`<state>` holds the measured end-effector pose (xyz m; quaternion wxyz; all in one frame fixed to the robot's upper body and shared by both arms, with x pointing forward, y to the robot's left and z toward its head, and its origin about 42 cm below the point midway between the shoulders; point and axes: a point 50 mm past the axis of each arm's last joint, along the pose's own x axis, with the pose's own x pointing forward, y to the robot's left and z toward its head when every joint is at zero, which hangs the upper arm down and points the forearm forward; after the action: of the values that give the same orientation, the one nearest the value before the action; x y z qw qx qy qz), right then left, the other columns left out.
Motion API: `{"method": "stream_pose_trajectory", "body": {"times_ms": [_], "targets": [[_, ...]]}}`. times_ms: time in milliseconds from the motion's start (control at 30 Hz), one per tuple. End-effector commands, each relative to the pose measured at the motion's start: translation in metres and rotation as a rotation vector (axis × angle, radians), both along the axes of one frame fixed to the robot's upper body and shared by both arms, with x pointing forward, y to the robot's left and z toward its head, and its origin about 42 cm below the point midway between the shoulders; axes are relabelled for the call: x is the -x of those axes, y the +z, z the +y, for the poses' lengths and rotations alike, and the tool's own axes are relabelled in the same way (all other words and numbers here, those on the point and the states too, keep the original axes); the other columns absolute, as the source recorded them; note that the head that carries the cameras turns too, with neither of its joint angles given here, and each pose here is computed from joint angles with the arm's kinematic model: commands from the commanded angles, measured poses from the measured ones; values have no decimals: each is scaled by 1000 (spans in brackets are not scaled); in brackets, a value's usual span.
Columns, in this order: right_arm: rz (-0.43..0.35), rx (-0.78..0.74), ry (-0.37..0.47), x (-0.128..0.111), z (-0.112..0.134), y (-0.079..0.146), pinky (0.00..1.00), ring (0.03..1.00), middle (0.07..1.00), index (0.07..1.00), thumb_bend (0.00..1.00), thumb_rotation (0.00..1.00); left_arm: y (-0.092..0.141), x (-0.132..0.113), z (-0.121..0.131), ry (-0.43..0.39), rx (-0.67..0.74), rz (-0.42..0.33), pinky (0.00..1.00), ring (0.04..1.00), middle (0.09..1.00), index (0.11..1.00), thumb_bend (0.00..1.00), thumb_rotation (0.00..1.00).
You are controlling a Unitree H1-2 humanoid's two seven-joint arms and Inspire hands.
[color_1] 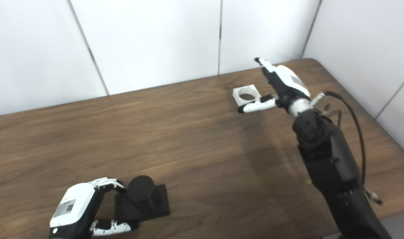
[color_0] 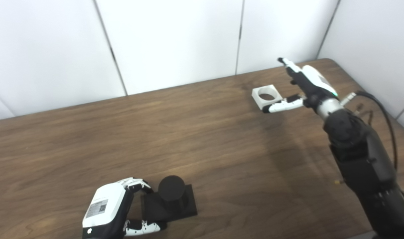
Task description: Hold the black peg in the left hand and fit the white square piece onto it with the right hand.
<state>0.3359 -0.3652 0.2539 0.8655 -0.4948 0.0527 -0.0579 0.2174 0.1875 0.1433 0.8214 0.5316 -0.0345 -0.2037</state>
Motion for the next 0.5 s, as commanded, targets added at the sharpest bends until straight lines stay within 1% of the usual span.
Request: {"method": "stream_pose_trajectory", "body": {"times_ms": [0,133,333,400,467], "targets": [[-57,77,-3,-13,-6,28,862,1000,1000,980,906,334,-29,10,11,-1,-74,138,831,831,773,489,522,60],[-19,130,2,-28,-7,34,877,1000,1000,979,898,319,-30,10,12,3,-77,143,832,835,777,489,522,61],[51,193,3,-51,-11,43,904,1000,1000,968,900,230,-32,11,13,3,-71,136,830,831,775,489,522,60],[72,209,1,-60,-12,48,924,1000,1000,953,914,172,-33,12,13,5,-68,135,830,831,774,489,522,60],[91,237,3,-68,-11,52,927,1000,1000,945,926,158,-33,12,13,6,-67,135,830,831,774,489,522,60]]}}
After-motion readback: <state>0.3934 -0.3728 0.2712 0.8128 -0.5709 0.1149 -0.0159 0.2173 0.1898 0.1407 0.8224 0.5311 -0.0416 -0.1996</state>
